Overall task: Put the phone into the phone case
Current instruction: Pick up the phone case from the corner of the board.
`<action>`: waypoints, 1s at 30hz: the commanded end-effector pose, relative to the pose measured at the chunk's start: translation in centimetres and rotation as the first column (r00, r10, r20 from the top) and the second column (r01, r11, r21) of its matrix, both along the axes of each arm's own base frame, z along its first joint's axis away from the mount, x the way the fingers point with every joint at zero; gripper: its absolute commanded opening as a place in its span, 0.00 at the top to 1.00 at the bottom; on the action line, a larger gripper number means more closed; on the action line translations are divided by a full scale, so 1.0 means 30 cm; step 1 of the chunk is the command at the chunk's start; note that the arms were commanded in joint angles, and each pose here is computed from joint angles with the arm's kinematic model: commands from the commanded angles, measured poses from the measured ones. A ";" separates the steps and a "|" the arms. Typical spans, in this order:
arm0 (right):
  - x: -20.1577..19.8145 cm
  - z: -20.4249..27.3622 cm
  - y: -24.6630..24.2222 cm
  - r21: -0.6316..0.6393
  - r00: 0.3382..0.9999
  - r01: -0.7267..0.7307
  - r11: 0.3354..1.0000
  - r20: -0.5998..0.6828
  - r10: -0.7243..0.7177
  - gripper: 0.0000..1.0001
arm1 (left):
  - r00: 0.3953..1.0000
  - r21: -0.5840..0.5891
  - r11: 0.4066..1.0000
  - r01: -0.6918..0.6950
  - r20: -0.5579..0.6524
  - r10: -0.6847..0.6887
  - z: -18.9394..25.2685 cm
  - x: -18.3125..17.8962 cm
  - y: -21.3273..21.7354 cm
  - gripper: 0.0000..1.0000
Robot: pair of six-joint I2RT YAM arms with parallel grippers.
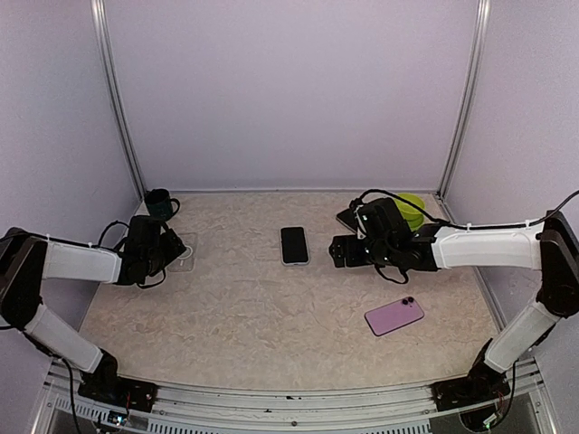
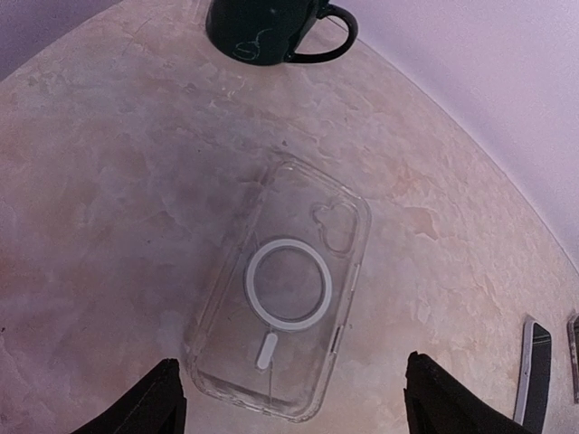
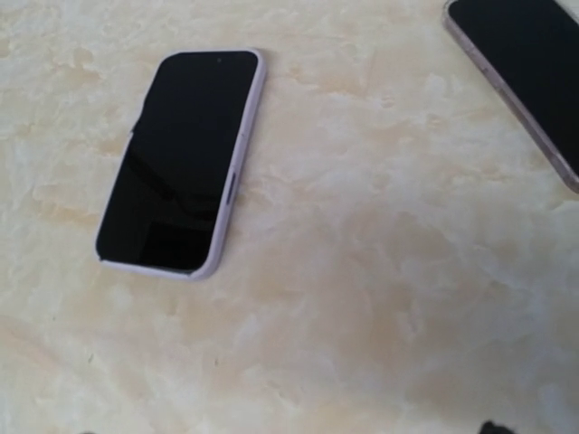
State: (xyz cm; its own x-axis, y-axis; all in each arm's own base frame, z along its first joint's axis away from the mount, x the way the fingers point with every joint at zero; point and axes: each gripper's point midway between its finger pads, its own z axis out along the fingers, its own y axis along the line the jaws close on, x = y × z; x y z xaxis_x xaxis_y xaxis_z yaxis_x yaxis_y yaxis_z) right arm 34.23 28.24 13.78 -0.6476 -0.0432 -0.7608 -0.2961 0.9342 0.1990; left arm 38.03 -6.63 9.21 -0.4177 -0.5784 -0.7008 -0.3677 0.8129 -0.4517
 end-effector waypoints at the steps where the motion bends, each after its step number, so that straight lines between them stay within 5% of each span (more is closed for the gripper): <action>1: -0.028 0.037 -0.023 0.005 1.000 0.002 1.000 0.026 -0.002 0.11 | 0.998 0.016 1.000 0.023 -0.061 -0.022 -0.042 0.031 0.020 0.20; 30: -0.045 0.044 -0.046 0.003 0.999 0.007 1.000 0.032 -0.007 0.11 | 0.964 0.152 0.988 0.016 -0.265 0.025 -0.229 0.061 0.082 0.40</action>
